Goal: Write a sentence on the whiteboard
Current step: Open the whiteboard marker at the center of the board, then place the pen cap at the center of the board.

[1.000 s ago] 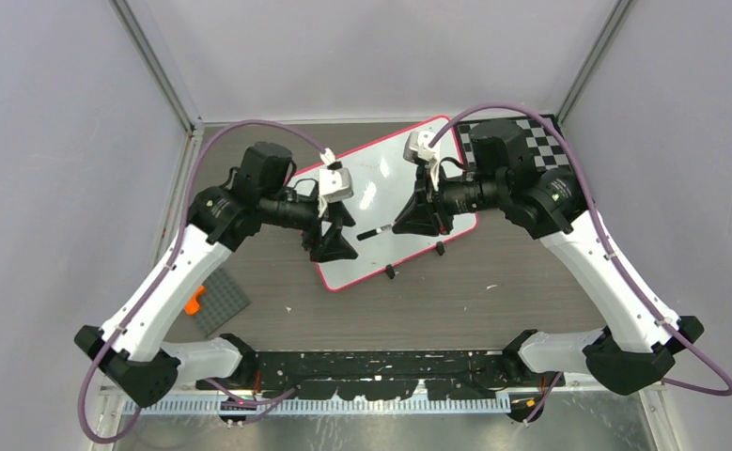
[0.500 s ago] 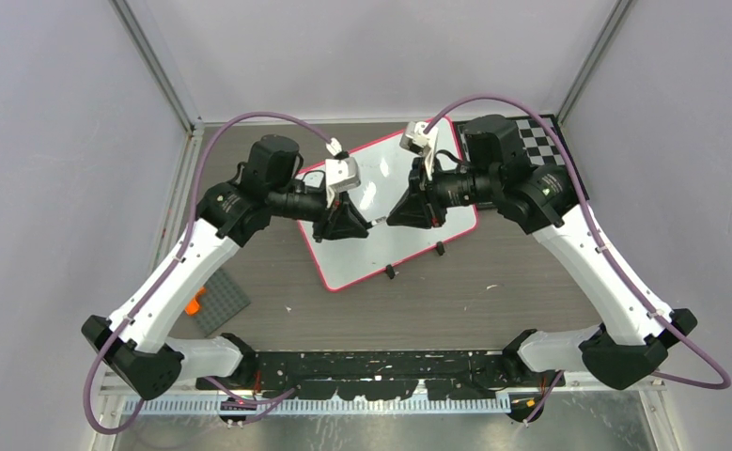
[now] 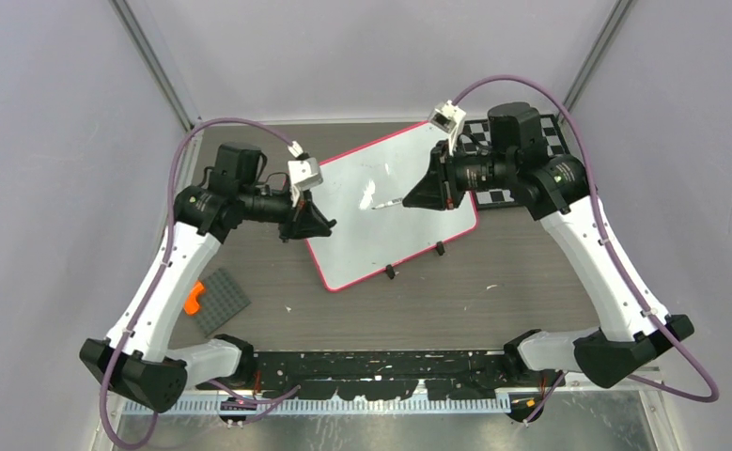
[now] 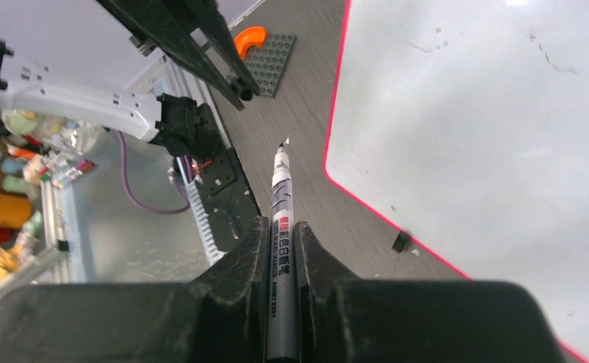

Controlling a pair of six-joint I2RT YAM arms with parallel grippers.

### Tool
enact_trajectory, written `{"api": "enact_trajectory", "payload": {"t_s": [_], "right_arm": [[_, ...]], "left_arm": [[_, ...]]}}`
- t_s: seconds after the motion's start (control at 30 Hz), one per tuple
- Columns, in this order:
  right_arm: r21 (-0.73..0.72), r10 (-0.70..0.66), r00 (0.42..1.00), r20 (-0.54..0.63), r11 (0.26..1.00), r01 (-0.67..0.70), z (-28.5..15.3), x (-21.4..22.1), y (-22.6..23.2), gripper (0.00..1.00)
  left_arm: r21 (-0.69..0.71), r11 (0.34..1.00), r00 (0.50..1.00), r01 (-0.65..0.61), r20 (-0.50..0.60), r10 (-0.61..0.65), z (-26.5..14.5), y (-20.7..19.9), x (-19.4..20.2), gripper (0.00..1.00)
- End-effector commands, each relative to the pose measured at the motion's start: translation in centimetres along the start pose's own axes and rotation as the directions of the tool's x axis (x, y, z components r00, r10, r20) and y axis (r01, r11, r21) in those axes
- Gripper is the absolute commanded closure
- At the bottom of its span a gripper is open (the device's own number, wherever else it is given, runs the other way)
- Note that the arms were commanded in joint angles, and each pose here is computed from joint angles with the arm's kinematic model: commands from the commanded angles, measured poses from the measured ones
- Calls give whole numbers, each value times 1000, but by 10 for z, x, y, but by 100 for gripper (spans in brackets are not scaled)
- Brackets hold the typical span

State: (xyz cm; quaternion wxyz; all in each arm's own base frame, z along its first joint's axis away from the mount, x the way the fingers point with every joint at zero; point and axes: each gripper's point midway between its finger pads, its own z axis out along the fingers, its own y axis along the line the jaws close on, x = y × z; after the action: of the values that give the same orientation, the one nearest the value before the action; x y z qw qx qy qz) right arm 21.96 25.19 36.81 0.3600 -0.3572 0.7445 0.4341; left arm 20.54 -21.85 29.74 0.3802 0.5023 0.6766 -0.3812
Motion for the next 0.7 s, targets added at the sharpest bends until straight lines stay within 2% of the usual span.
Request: {"api": "enact_trajectory", "payload": {"t_s": [0.0, 0.07, 0.17, 0.23, 0.33, 0.43, 0.53, 0.67], "right_arm": [[119, 193, 976, 99, 972, -204, -19, -23, -14, 100], [234, 321, 936, 146, 908, -348, -24, -28, -42, 100], [337, 415, 890, 191, 823, -456, -36, -30, -64, 100], [398, 431, 871, 234, 775, -491, -50, -30, -76, 100], [433, 386, 883, 266, 771, -467, -72, -28, -82, 100], [410, 356, 908, 218, 811, -417, -80, -17, -77, 100], [363, 407, 897, 174, 820, -442, -78, -1, -76, 100], [409, 438, 881, 178, 782, -471, -81, 19, -85, 100]], "left_arm": [[-28, 999, 997, 25, 74, -23, -25, -4, -17, 100], [-75, 993, 987, 88, 142, -77, -37, 7, -28, 100], [-159, 969, 956, 189, 254, -145, -59, 30, -43, 100], [-194, 930, 908, 311, 351, -230, -77, 47, -53, 100], [-297, 837, 844, 460, 440, -308, -110, 86, -48, 100], [-449, 689, 815, 569, 417, -402, -136, 118, -14, 100], [-577, 552, 787, 602, 312, -532, -149, 137, 37, 100], [-676, 460, 714, 576, 140, -686, -152, 137, 105, 100]]}}
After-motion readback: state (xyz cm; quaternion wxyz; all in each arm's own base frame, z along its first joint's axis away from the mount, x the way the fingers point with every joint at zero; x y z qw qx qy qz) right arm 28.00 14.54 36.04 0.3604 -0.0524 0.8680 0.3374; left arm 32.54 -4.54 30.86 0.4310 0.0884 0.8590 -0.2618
